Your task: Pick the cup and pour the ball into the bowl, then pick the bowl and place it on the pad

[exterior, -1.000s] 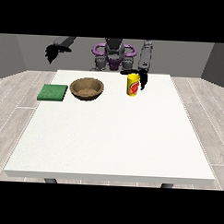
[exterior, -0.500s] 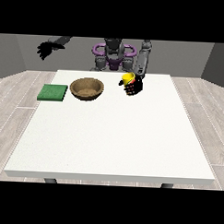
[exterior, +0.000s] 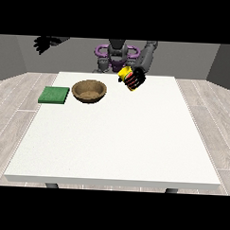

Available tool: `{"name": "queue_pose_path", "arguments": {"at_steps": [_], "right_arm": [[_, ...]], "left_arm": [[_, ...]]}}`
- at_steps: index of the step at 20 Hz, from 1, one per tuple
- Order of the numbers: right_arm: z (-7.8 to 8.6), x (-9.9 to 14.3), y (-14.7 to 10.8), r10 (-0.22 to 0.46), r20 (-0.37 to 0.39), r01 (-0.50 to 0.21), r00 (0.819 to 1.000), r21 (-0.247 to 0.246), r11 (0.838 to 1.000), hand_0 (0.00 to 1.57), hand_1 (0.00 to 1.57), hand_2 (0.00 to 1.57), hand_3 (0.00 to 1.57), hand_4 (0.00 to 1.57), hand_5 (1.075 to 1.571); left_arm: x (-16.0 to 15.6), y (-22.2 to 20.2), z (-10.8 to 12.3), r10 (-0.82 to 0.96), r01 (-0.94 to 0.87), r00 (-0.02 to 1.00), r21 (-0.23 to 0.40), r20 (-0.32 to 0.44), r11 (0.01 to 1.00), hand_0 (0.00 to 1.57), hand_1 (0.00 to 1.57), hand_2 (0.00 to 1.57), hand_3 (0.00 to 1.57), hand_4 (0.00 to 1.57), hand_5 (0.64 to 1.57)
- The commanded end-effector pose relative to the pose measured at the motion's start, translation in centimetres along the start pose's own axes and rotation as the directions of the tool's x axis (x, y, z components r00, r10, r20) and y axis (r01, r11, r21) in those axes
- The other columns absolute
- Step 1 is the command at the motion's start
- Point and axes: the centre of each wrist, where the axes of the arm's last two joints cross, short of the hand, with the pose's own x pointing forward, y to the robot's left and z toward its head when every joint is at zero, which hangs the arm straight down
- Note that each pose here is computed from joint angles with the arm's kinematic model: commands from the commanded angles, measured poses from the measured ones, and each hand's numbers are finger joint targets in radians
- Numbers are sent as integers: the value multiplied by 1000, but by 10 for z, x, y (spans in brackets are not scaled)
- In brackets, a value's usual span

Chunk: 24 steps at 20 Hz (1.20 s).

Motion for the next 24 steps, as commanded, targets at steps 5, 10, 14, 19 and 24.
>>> {"name": "queue_pose_path", "arguments": {"at_steps": [5,10,14,19,24], "right_arm": [[-3,-10,-4,26,-124,-31,992,-40,999,0,0,0,0,607,1566],[-6,-19,-5,27,-122,-37,992,-76,996,0,0,0,0,642,1566],[14,-24,-28,2,-216,-31,976,-134,990,0,0,0,0,636,1562],[5,-37,-12,-23,-155,11,988,-75,997,0,0,0,0,663,1564],[-21,-28,-9,0,-167,-4,986,-21,1000,0,0,0,0,665,1561]], "left_arm": [[10,-9,-26,-477,485,874,-101,91,869,1269,1269,1571,1544,1171,1564],[42,-32,-38,-611,636,769,-127,186,762,1269,1269,1571,1544,1171,1564],[72,-50,-45,-708,732,681,-180,187,657,914,914,1571,1248,1052,1569],[112,-58,-59,-781,798,602,-129,166,588,792,792,1571,1209,1010,1568],[123,-73,-30,-846,880,474,-109,243,462,448,448,1565,1214,759,1569]]}}
